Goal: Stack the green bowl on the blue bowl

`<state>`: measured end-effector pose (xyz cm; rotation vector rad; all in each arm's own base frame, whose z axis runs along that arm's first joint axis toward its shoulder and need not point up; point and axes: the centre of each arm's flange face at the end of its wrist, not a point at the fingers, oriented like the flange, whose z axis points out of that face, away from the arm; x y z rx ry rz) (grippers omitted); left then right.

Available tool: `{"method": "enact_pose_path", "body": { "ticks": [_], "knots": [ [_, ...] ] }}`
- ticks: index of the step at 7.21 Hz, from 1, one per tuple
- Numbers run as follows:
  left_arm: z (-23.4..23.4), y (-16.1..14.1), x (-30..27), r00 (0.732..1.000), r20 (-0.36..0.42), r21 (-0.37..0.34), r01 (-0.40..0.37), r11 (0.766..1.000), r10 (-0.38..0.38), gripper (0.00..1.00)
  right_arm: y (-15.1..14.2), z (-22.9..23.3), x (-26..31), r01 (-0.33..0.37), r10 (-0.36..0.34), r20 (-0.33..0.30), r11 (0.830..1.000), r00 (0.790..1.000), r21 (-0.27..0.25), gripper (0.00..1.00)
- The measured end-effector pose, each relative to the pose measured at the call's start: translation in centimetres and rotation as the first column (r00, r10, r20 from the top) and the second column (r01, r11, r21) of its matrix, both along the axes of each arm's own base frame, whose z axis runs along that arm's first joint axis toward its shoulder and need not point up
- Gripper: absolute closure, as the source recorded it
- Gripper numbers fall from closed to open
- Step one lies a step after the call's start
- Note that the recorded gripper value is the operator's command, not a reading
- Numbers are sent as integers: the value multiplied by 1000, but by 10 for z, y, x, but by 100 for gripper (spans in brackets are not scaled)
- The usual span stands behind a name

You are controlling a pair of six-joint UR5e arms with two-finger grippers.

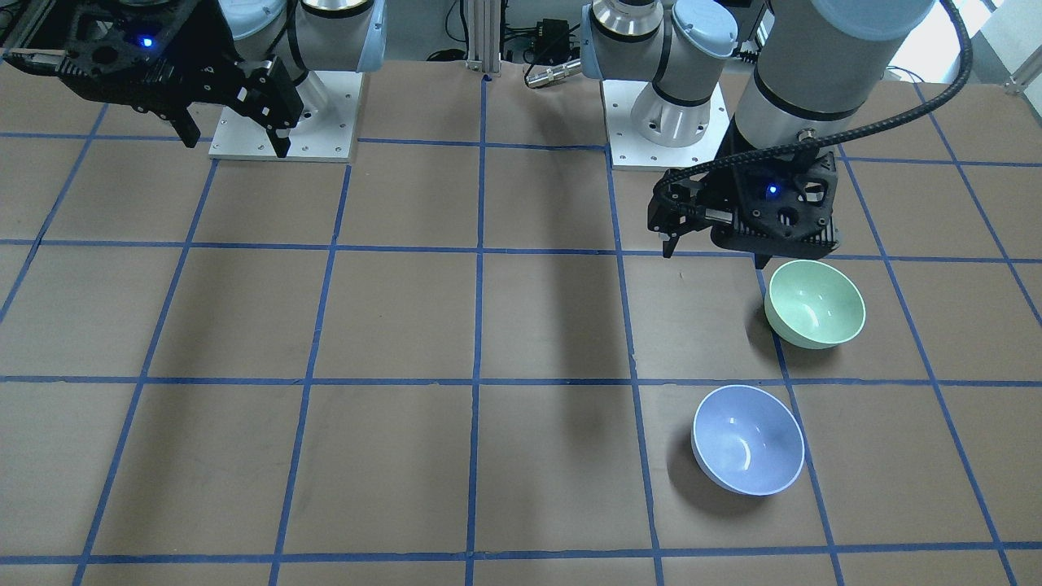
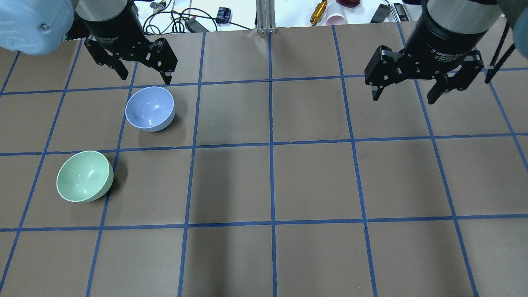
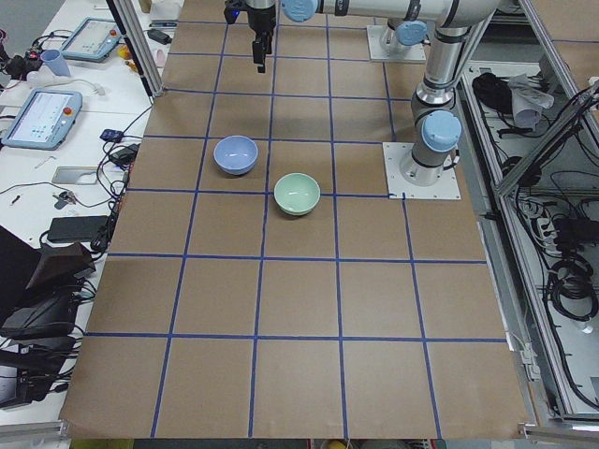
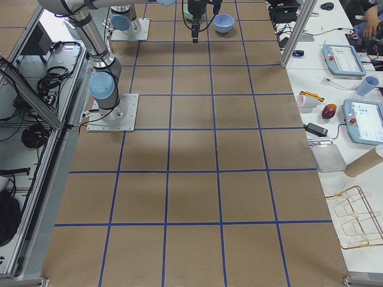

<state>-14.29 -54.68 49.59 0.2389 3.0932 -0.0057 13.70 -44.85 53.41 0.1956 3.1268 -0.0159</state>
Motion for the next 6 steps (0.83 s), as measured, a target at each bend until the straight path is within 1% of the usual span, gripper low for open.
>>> {"method": "enact_pose_path", "body": {
  "ticks": [6],
  "knots": [
    [-2, 1, 3, 1000, 8, 4, -3, 1000, 3, 0, 0, 0, 0, 0, 0, 0, 1000, 1000, 1, 0]
  ]
}}
